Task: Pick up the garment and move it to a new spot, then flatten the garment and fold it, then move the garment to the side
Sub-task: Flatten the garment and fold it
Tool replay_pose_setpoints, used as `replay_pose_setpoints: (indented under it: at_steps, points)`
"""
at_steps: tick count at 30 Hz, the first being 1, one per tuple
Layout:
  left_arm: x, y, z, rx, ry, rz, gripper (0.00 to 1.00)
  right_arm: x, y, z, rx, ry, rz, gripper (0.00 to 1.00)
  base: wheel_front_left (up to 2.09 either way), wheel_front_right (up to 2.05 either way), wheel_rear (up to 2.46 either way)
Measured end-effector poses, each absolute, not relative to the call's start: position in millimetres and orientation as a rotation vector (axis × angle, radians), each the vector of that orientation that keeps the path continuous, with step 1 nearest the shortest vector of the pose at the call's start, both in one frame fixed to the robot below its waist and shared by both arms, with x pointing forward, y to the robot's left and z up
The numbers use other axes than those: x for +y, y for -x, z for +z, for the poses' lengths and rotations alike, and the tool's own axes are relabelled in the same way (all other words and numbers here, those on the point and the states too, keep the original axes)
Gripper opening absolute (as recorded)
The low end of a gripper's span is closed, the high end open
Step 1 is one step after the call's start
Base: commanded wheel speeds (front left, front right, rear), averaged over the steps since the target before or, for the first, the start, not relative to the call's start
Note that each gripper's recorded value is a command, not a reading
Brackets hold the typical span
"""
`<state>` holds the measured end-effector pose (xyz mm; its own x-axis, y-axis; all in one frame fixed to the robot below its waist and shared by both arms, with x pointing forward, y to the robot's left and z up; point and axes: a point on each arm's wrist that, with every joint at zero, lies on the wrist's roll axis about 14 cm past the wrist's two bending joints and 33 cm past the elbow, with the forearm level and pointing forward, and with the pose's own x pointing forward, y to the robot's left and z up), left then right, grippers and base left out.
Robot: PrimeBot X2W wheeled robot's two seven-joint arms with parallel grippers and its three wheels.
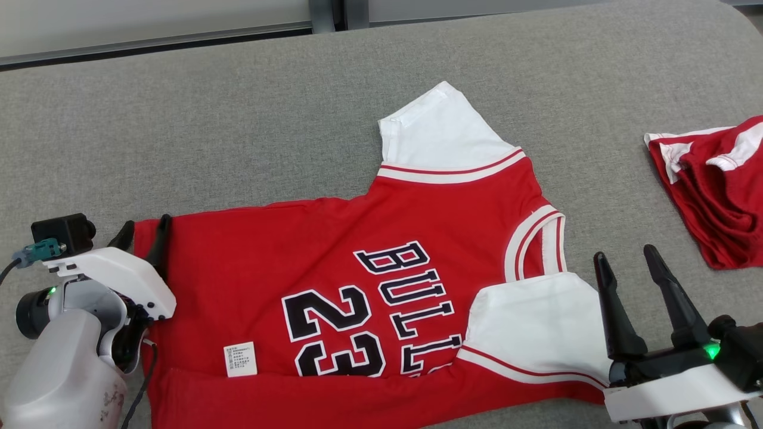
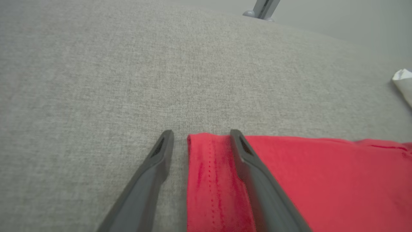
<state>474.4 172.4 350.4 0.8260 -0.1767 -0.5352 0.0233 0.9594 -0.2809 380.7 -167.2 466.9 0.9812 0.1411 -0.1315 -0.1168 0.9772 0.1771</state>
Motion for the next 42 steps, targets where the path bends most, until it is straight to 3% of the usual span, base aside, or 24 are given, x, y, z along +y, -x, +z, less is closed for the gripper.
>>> replay_pose_setpoints:
  at_steps: [1,8,15,21,27,33,36,37,38,39,40,42]
  points:
    - [172,-476,350,0.591,0.268,-0.111,0.00,-169,-381,465,0.147,-0.170,0.125,1.00,0.00,0.00,0.00]
    - [172,-480,350,0.571,0.244,-0.132,0.00,-194,-408,477,0.068,-0.146,0.077,1.00,0.00,0.00,0.00]
    - [161,-499,373,0.458,0.240,-0.168,0.00,-202,-478,481,0.039,-0.112,0.114,1.00,0.00,0.00,0.00]
    - [151,-519,397,0.366,0.242,-0.195,0.00,-167,-549,481,0.054,-0.085,0.239,1.00,0.00,0.00,0.00]
    - [159,-520,387,0.365,0.232,-0.172,0.00,-111,-595,428,0.255,-0.049,0.391,1.00,0.00,0.00,0.00]
    - [168,-513,374,0.396,0.222,-0.148,0.00,-83,-596,362,0.538,-0.016,0.463,1.00,0.00,0.00,0.00]
    - [165,-516,377,0.387,0.220,-0.157,0.00,-83,-600,359,0.594,0.001,0.468,1.00,0.00,0.00,0.00]
    - [165,-516,377,0.386,0.221,-0.158,0.00,-83,-598,355,0.622,0.012,0.473,0.97,0.00,0.00,0.00]
    - [165,-515,376,0.389,0.222,-0.157,0.00,-82,-598,356,0.632,0.012,0.477,0.76,0.00,0.00,0.00]
    - [164,-515,376,0.389,0.226,-0.156,0.00,-82,-598,356,0.642,0.007,0.479,0.26,0.00,0.00,0.00]
    - [164,-514,376,0.391,0.223,-0.160,0.00,-82,-598,357,0.642,0.016,0.484,0.00,0.00,0.00,0.00]
    - [165,-514,376,0.391,0.227,-0.158,0.00,-82,-599,359,0.635,0.021,0.487,0.00,0.00,0.00,0.00]
